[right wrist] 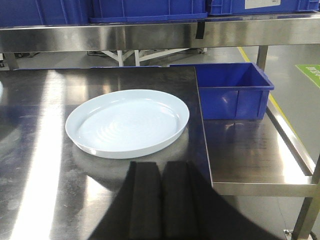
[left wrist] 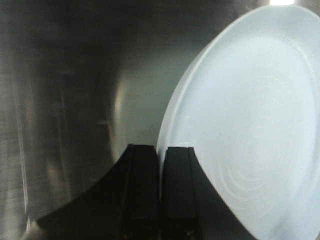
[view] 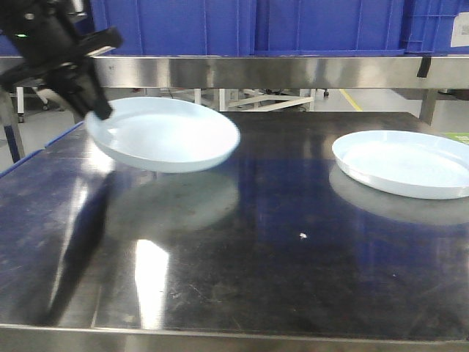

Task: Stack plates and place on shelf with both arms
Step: 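Carry the plate toward the table center, lower it and open left gripper, then raise the left gripper away from the plate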

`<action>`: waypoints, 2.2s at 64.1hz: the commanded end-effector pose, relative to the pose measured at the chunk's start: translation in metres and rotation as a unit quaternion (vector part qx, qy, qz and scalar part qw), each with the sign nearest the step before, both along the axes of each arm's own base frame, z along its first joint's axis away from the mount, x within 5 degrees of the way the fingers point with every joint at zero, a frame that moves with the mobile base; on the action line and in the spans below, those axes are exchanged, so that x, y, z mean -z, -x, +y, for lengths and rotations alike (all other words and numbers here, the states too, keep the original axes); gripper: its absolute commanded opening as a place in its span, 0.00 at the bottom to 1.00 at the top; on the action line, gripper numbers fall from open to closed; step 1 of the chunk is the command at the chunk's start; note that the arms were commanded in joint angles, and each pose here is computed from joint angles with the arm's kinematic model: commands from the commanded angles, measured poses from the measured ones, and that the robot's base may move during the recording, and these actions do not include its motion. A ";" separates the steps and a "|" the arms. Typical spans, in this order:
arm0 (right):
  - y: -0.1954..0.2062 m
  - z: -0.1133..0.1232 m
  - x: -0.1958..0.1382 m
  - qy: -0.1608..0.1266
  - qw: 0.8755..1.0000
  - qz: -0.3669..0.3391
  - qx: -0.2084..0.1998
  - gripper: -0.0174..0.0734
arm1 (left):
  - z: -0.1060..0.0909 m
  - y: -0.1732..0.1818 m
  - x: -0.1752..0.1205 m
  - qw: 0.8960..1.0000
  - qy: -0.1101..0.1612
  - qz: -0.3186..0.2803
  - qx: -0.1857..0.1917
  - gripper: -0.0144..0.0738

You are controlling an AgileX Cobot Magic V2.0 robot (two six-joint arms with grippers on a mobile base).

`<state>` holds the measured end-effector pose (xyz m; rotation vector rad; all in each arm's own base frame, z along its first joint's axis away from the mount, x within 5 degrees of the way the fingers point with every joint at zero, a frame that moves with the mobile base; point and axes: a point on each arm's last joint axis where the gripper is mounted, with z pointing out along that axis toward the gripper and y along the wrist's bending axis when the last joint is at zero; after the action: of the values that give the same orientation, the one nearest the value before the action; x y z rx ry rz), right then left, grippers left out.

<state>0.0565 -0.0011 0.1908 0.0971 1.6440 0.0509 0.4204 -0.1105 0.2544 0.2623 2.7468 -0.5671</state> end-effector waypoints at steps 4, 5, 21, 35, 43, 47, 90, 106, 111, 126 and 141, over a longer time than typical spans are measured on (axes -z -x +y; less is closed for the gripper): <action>0.001 -0.001 -0.009 0.003 0.999 -0.051 0.006 0.25 | -0.036 0.012 -0.037 0.997 0.042 -0.057 0.022 0.26; 0.001 -0.001 -0.009 0.003 0.999 -0.051 0.006 0.25 | -0.039 0.012 -0.037 0.997 0.044 -0.059 0.024 0.26; 0.001 -0.001 -0.009 0.003 0.999 -0.051 0.006 0.25 | -0.078 0.014 -0.017 0.995 0.046 -0.066 0.050 0.26; 0.001 -0.001 -0.009 0.003 0.999 -0.051 0.006 0.25 | -0.082 0.012 -0.013 0.995 0.045 -0.071 0.049 0.26; 0.001 -0.001 -0.009 0.003 0.999 -0.051 0.006 0.25 | -0.081 0.012 -0.012 0.996 0.035 -0.072 0.051 0.29; 0.001 -0.001 -0.009 0.003 0.999 -0.051 0.006 0.25 | -0.080 0.011 -0.012 0.995 0.030 -0.074 0.052 0.33; 0.001 -0.001 -0.009 0.003 0.999 -0.051 0.006 0.25 | -0.062 0.033 -0.070 0.984 -0.008 -0.170 0.058 0.54; 0.001 -0.001 -0.009 0.003 0.999 -0.051 0.006 0.25 | -0.038 0.067 -0.089 0.956 -0.023 -0.292 0.021 0.39; 0.001 -0.001 -0.009 0.003 0.999 -0.051 0.006 0.25 | -0.028 0.083 -0.092 0.943 -0.024 -0.332 0.009 0.32; 0.001 -0.001 -0.009 0.003 0.999 -0.051 0.006 0.25 | 0.002 0.144 -0.081 0.900 -0.009 -0.434 -0.035 0.26; 0.001 -0.001 -0.009 0.003 0.999 -0.051 0.006 0.25 | 0.037 0.213 -0.058 0.861 0.000 -0.503 -0.072 0.26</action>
<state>0.0565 -0.0011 0.1908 0.0971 1.6440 0.0509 0.2265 -0.0856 0.2954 0.3173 1.9124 -0.2630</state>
